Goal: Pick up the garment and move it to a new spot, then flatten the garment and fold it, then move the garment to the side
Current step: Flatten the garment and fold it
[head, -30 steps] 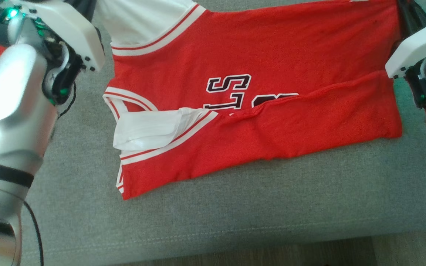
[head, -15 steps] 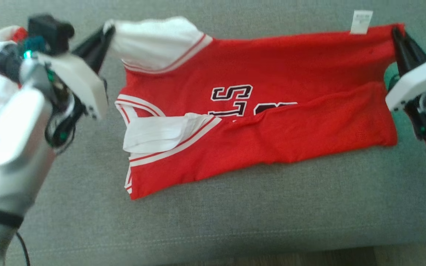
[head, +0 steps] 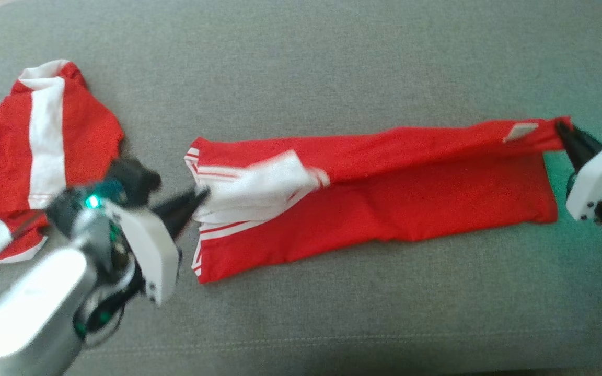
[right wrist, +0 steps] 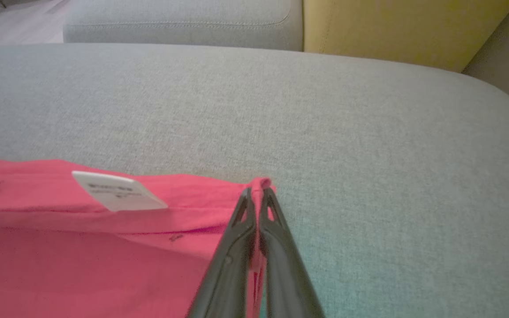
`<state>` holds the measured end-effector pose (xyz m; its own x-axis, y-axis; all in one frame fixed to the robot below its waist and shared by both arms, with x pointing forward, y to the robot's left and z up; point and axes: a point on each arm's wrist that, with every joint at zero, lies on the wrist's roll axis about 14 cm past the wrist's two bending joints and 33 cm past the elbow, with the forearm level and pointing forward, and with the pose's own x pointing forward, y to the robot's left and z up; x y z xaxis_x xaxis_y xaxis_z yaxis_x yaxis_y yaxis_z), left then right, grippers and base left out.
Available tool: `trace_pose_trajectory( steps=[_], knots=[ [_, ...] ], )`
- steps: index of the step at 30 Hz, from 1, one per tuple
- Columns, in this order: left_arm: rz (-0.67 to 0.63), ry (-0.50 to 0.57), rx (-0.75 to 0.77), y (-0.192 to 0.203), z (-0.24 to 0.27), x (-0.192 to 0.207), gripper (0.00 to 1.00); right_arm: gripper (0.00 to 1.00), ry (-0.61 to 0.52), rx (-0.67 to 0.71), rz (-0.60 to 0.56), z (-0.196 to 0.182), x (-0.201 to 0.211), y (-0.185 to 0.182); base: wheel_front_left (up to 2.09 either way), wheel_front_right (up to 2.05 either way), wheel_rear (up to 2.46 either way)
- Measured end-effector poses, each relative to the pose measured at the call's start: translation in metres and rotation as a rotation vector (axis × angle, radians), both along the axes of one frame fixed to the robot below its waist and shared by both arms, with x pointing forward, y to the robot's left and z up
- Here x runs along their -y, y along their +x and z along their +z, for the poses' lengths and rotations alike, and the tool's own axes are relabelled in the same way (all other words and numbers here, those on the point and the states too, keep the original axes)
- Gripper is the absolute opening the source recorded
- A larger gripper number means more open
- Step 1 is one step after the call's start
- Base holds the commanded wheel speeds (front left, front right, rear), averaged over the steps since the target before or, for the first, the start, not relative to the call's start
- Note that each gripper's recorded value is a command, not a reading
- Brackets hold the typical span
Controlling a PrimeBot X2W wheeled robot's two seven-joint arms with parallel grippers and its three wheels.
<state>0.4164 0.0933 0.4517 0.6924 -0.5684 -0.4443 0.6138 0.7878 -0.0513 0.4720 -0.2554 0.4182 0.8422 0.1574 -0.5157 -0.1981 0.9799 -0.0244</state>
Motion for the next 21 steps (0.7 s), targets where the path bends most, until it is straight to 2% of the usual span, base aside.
trace_pose_trajectory(
  steps=[4,12,13,14,15,16,17,21],
  knots=[
    [-0.020,0.011,-0.075,-0.027,-0.010,0.000,0.00,0.00,-0.007,-0.068,0.023,-0.008,-0.001,-0.014,0.00,0.00,0.00],
    [-0.040,0.045,-0.105,-0.043,-0.018,0.001,0.00,0.00,-0.040,-0.183,0.059,-0.016,0.001,-0.039,0.00,0.00,0.00],
    [-0.042,0.049,-0.113,-0.046,-0.021,0.001,0.00,0.26,-0.046,-0.198,0.058,-0.017,0.003,-0.043,0.00,0.00,0.00],
    [-0.043,0.058,-0.127,-0.049,-0.025,0.000,0.32,1.00,-0.049,-0.209,0.056,-0.018,0.005,-0.046,0.00,0.00,0.00],
    [-0.046,0.071,-0.144,-0.053,-0.029,0.000,0.51,1.00,-0.045,-0.226,0.050,-0.020,0.006,-0.050,0.00,0.00,0.00],
    [-0.049,0.082,-0.158,-0.057,-0.033,-0.001,0.89,1.00,-0.041,-0.242,0.049,-0.022,0.005,-0.055,0.00,0.00,0.00],
    [-0.046,0.091,-0.168,-0.060,-0.037,-0.003,1.00,1.00,-0.040,-0.252,0.052,-0.023,0.005,-0.059,0.00,0.00,0.00],
    [-0.001,0.111,-0.142,-0.056,-0.035,-0.011,1.00,1.00,-0.055,-0.234,0.025,-0.012,0.019,-0.063,0.00,0.00,0.00]
  ],
)
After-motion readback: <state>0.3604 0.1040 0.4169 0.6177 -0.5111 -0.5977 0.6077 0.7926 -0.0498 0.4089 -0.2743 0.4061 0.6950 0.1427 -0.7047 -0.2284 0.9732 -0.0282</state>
